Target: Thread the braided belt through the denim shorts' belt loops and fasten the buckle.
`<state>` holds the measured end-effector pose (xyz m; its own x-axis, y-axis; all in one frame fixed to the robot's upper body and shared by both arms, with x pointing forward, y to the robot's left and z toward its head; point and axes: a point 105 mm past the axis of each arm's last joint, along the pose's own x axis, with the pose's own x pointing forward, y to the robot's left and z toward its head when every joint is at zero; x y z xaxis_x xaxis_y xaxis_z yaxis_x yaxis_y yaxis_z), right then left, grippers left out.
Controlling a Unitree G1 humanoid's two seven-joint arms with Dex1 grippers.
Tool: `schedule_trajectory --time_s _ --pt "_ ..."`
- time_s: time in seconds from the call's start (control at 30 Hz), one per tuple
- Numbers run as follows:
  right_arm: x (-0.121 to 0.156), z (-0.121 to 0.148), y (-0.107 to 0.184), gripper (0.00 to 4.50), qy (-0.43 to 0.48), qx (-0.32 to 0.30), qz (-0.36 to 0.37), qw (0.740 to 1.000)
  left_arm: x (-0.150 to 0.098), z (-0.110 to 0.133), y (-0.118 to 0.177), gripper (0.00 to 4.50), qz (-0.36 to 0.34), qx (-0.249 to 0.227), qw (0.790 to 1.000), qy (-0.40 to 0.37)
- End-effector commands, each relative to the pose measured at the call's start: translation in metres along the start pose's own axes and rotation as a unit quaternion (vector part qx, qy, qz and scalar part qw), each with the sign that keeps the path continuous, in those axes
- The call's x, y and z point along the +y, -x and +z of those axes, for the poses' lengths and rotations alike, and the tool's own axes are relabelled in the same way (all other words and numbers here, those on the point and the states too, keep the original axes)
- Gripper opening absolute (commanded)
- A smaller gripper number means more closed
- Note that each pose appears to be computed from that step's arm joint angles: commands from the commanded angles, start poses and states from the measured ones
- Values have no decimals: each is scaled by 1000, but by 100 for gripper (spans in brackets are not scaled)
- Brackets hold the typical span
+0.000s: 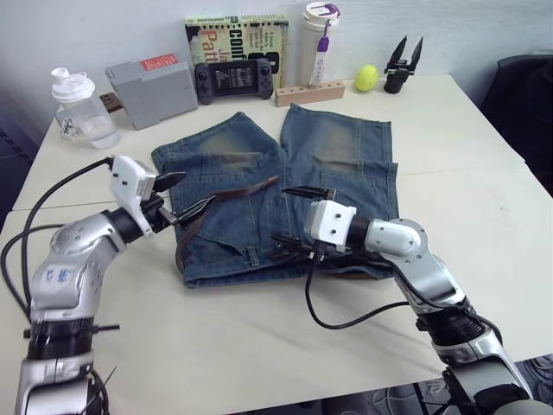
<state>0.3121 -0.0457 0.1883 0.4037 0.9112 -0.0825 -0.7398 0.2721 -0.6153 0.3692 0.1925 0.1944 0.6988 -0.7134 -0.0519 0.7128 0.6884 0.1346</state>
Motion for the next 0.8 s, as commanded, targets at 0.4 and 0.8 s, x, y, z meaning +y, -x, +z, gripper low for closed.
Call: schedule_trajectory --time_s 0.4,0.8 --pt "-4 31 22 450 -80 -35 -5 996 9 -40 -62 389 -98 115 987 -58" --pt "-12 30 20 450 -74 -28 -22 997 13 -37 -53 7 -106 124 975 -148"
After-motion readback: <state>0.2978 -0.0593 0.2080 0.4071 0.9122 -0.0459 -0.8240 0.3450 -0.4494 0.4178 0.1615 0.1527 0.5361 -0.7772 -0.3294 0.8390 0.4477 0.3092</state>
